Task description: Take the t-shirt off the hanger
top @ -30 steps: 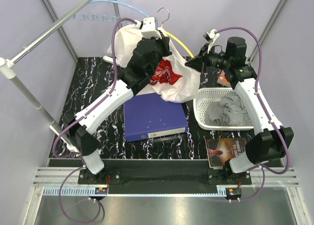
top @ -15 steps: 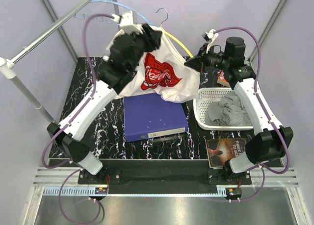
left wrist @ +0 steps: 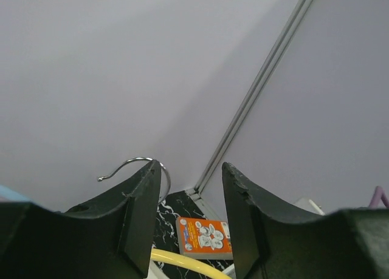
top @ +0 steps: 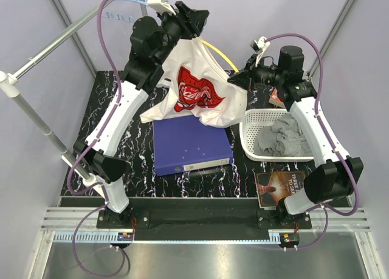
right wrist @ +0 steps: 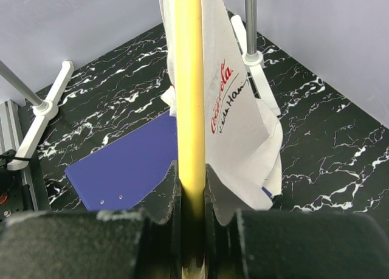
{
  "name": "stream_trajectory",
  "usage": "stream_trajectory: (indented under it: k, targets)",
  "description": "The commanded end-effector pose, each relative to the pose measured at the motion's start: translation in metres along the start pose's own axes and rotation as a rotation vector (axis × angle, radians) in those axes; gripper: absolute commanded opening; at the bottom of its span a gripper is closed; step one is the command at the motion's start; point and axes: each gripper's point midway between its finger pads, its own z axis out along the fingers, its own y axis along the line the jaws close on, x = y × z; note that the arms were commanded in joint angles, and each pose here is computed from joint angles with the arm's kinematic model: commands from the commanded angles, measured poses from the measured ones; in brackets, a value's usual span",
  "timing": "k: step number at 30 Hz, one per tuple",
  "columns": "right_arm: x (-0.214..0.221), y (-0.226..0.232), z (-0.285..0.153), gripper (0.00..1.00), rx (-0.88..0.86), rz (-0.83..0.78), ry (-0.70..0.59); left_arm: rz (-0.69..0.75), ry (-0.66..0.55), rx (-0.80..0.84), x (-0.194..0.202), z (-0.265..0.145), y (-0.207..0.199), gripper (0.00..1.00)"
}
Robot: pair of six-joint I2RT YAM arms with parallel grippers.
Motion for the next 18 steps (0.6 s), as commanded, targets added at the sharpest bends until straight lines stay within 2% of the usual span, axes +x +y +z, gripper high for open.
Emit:
stream_trajectory:
  k: [1,12,18]
  targets:
    - [-0.048,0.018,-0.009,0.00,-0.039,-0.124,-0.112,-0.034,-0.033,0.024,-0.006,0.004,-0.004,0.48]
    - [-0.048,0.019,-0.008,0.00,-0.050,-0.128,-0.111,-0.091,-0.022,-0.030,0.017,0.020,0.014,0.52]
    - [-0.052,0.022,-0.009,0.00,-0.066,-0.135,-0.115,-0.105,-0.014,-0.029,0.028,0.032,0.019,0.51]
